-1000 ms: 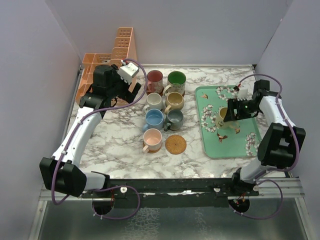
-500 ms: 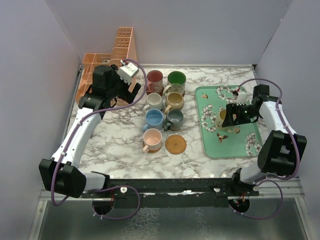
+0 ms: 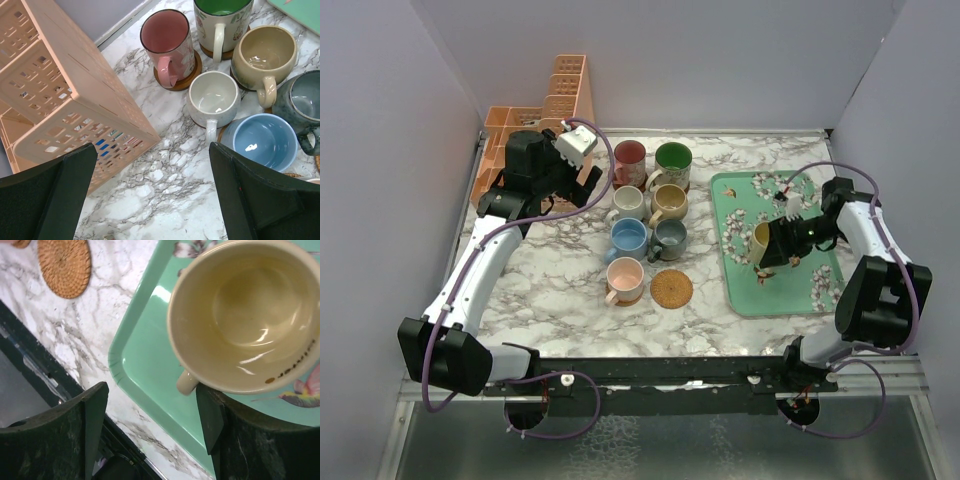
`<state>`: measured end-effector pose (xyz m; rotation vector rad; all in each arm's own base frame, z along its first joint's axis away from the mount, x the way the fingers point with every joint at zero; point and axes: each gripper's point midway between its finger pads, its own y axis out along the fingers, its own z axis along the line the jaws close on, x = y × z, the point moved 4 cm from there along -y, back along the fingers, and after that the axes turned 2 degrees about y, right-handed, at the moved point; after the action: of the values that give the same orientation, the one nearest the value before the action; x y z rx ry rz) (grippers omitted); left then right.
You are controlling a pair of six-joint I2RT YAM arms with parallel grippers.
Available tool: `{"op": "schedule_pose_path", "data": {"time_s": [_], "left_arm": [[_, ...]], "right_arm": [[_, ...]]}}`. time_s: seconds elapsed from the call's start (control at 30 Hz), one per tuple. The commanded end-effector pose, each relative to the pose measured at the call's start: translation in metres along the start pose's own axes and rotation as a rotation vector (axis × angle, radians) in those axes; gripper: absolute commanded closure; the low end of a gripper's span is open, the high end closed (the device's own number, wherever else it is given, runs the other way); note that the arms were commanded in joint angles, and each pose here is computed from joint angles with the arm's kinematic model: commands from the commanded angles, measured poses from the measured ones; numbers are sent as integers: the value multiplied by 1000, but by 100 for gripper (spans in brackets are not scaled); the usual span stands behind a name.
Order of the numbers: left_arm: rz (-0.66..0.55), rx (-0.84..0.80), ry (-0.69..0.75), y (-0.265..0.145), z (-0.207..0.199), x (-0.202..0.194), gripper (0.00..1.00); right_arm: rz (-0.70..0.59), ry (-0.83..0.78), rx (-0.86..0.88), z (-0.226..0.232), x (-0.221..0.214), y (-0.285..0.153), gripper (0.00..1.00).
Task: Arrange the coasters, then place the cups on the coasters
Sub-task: Move the cup to the tray, then pick up the cup from the tray.
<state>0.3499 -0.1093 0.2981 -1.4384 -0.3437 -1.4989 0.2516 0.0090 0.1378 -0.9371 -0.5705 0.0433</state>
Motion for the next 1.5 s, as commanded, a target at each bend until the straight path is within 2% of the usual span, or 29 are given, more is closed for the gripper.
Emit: {"op": "schedule_pose_path", "data": {"time_s": [0.0,0.27,0.47,0.67,0.93,1.2,1.3,1.47], "left_arm": [[-42,-14,21,-5,-3,9,1],[-37,-14,27,-4,-3,7,1],[-41,-16,30,-4,-3,7,1],[-45,-18,32,-5,-3,8,1],[-45,-13,34,-5,-2,9,1],[-42,-12,38,-4,-2,8,1],[-39,-10,39,-4,-2,7,1],[-41,-6,39,-5,-1,8,1]], "right_arm": [[3,-84,155,22,-5,1,29],[-21,-179,32,22,7,-22,33],[-85,-260,-140,11,44,-55,33],[-106,-362,-253,-20,76,-62,32],[-31,-440,-285,-57,92,-36,26],[79,-483,-255,-65,90,7,26],[132,-506,-248,-60,87,23,30],[173,-511,-239,-54,86,31,46]]}}
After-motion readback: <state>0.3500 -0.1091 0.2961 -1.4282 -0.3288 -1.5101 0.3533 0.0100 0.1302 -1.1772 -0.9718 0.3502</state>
